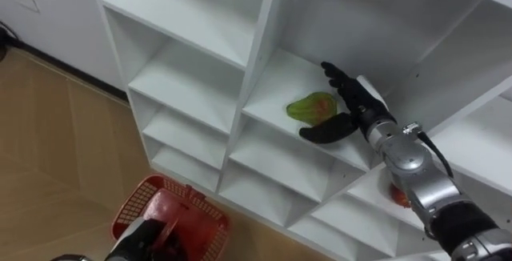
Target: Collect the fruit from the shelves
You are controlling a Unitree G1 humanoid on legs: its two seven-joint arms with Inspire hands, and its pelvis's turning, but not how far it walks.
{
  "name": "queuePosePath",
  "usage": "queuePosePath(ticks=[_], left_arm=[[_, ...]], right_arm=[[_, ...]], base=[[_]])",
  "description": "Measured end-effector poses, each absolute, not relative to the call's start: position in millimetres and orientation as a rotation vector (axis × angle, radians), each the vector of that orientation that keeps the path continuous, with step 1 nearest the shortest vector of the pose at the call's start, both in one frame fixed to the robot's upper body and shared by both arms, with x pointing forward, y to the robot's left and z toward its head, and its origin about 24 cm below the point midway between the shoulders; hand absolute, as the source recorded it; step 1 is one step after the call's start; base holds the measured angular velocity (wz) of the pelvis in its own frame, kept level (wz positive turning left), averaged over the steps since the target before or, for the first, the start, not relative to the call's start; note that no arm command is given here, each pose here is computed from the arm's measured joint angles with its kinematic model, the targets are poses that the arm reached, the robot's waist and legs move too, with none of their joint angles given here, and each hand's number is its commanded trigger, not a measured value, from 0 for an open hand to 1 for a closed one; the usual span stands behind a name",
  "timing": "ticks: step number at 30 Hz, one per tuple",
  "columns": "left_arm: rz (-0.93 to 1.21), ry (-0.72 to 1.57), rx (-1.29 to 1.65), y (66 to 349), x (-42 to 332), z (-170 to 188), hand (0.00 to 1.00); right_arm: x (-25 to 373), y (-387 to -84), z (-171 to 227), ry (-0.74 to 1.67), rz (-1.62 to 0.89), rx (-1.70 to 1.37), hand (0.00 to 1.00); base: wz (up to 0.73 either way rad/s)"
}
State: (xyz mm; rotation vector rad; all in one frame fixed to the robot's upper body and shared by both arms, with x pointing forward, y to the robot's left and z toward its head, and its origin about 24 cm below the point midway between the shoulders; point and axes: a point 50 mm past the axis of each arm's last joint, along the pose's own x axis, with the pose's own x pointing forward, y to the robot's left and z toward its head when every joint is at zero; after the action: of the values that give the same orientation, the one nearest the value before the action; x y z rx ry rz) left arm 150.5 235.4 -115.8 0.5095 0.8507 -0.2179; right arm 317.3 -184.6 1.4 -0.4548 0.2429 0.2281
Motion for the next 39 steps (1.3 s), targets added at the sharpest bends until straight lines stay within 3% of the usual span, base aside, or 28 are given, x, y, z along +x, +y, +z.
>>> queuePosePath(ticks=[6, 7, 8, 12, 39], left_arm=[[-0.219, 0.855, 0.508, 236, 150, -116, 1.0], [-0.221, 0.855, 0.507, 236, 150, -116, 1.0], [-0.222, 0.855, 0.506, 236, 150, -116, 1.0], [-0.226, 0.857, 0.499, 235, 150, -116, 1.0], [-0.234, 0.857, 0.496, 234, 151, -117, 1.0]], right_arm=[[318, -190, -2, 0.272, 0.238, -0.481, 0.03], [319, -191, -2, 0.276, 0.24, -0.483, 0.2], [319, -191, -2, 0.278, 0.24, -0.485, 0.43], [321, -192, -1, 0.283, 0.241, -0.492, 1.0], [324, -195, 4, 0.265, 0.23, -0.534, 1.0]], base=[[0.03], [0.0], [0.0], [0.0], [0.0]])
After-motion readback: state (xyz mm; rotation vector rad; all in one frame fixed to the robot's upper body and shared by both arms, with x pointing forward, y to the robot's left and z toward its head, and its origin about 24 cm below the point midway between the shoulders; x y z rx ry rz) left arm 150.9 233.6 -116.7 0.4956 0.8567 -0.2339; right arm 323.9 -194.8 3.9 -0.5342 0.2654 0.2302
